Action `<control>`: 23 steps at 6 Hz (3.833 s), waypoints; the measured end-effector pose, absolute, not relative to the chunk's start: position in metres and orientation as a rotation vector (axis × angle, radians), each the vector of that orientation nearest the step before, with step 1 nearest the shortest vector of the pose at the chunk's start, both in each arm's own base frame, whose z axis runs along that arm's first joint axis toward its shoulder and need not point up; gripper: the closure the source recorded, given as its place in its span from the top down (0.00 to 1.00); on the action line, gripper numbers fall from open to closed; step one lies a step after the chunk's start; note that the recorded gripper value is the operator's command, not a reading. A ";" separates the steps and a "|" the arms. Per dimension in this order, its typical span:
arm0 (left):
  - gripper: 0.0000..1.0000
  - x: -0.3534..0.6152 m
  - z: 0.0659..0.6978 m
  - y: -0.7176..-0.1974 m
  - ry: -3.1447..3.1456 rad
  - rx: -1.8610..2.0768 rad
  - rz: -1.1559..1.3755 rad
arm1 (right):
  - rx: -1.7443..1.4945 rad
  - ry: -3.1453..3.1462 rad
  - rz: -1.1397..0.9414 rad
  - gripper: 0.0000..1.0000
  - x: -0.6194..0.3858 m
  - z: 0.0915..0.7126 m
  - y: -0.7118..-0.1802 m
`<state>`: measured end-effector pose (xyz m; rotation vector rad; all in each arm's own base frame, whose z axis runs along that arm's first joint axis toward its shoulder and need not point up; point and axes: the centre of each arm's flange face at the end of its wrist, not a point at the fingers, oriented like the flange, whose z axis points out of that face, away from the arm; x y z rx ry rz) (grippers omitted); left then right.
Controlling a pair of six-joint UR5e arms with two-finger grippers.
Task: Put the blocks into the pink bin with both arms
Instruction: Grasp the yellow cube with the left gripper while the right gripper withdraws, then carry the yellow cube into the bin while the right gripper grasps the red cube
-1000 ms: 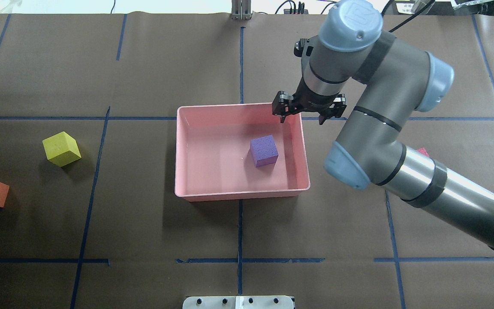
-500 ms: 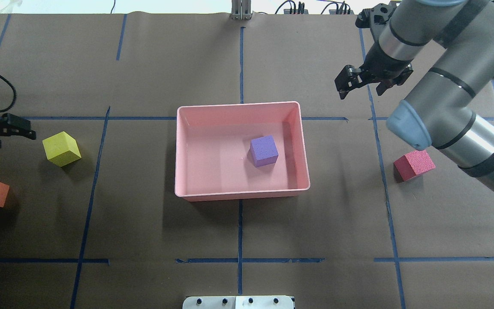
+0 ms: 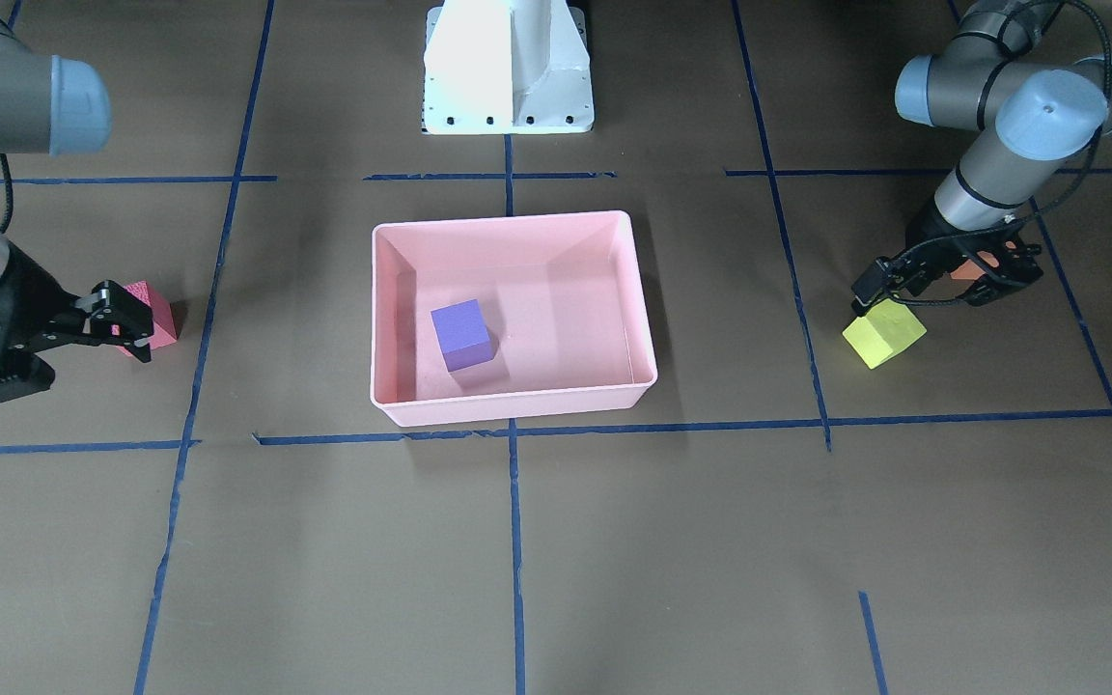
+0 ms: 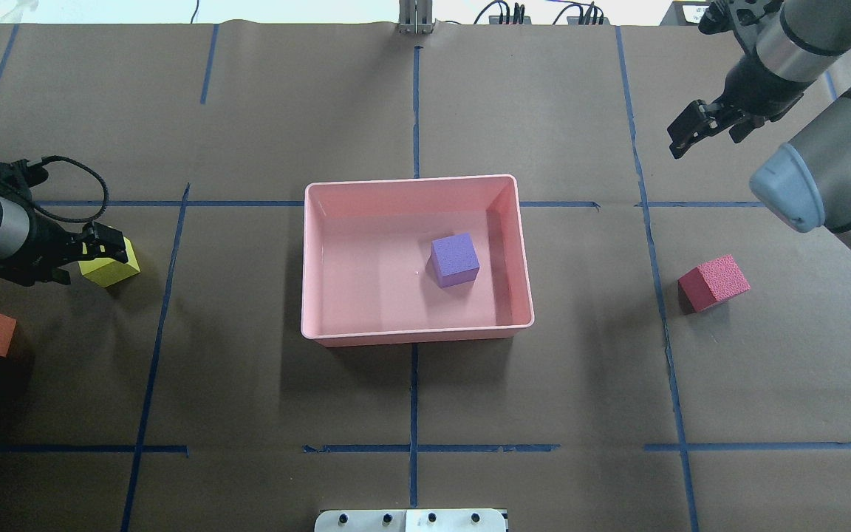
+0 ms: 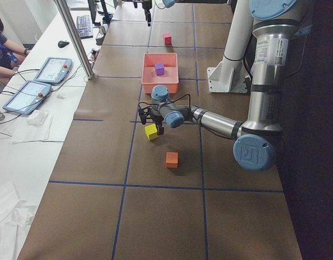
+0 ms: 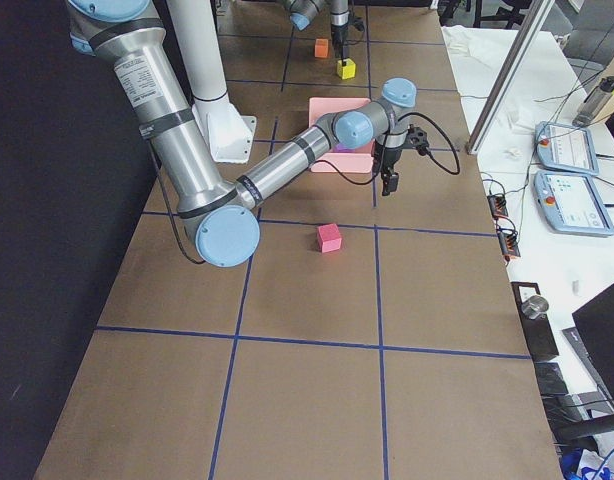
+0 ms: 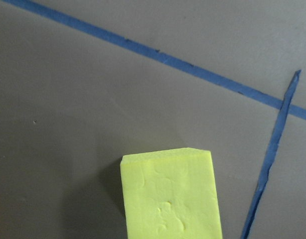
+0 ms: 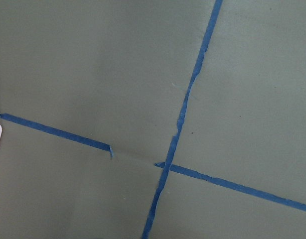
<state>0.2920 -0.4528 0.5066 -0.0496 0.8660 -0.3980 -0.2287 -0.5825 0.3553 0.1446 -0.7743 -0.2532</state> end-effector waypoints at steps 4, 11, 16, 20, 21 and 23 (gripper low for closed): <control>0.93 0.312 0.523 -0.471 0.835 -0.067 -0.404 | 0.153 -0.772 -0.262 1.00 -0.223 0.358 -0.581; 0.52 0.332 0.361 -0.504 0.907 -0.003 -0.383 | 0.142 -0.759 -0.290 1.00 -0.196 0.398 -0.533; 1.00 0.446 0.149 -0.433 0.905 0.096 -0.233 | 0.125 -0.741 -0.322 1.00 -0.183 0.421 -0.486; 1.00 0.459 0.145 -0.419 0.891 0.116 -0.218 | 0.172 -0.745 -0.321 1.00 -0.265 0.451 -0.453; 1.00 0.459 0.146 -0.418 0.890 0.116 -0.218 | 0.160 -0.737 -0.329 1.00 -0.280 0.466 -0.450; 1.00 0.459 0.148 -0.418 0.887 0.116 -0.219 | 0.139 -0.722 -0.341 1.00 -0.290 0.483 -0.448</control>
